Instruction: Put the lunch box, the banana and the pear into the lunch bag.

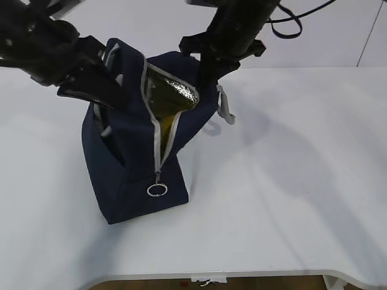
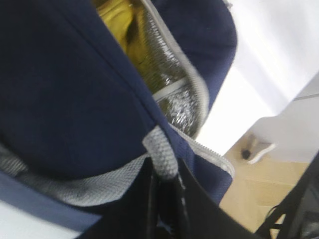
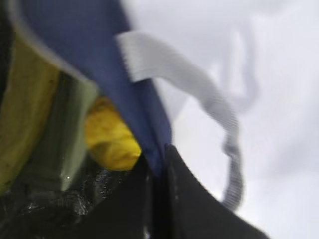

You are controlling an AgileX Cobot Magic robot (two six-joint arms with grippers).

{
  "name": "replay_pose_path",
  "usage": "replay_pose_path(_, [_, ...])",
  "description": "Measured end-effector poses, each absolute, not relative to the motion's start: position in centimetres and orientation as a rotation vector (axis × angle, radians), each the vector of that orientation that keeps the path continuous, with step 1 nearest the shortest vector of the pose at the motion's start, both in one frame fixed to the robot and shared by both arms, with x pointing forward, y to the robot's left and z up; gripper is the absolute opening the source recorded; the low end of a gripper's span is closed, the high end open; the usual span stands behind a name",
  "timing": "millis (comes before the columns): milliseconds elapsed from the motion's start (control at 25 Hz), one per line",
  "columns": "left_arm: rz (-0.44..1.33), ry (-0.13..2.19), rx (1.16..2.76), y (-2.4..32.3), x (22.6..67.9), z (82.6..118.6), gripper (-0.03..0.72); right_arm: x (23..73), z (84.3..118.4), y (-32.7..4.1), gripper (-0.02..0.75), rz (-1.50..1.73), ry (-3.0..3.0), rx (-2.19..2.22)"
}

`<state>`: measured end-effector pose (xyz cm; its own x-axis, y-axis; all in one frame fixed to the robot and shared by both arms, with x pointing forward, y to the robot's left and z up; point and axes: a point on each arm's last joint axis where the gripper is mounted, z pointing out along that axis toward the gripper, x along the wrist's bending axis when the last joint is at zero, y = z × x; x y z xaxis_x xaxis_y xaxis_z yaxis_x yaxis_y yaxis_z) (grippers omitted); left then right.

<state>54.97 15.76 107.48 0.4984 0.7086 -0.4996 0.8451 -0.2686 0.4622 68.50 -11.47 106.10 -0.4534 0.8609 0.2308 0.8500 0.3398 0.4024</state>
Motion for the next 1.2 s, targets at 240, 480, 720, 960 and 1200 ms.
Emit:
replay_pose_path(240, [-0.289, 1.196, 1.967, 14.9, 55.7, 107.3, 0.011, 66.5, 109.6, -13.4, -0.001, 0.661, 2.398, 1.698])
replay_pose_path(480, [-0.341, 1.153, 1.926, 14.2, 56.5, 106.3, 0.011, 64.6, 111.3, -14.6, -0.001, 0.620, 2.303, 1.780])
replay_pose_path(720, [-0.429, 1.146, 1.824, 13.3, 57.4, 105.3, 0.011, 64.7, 111.0, -15.0, -0.001, 0.569, 2.281, 1.784])
replay_pose_path(960, [-0.502, 1.164, 1.729, 12.6, 58.4, 104.1, 0.011, 64.8, 110.9, -15.1, -0.002, 0.555, 2.274, 1.776])
replay_pose_path(1200, [-0.545, 1.171, 1.718, 12.3, 58.6, 103.4, 0.011, 64.8, 110.6, -14.6, 0.001, 0.591, 2.301, 1.806])
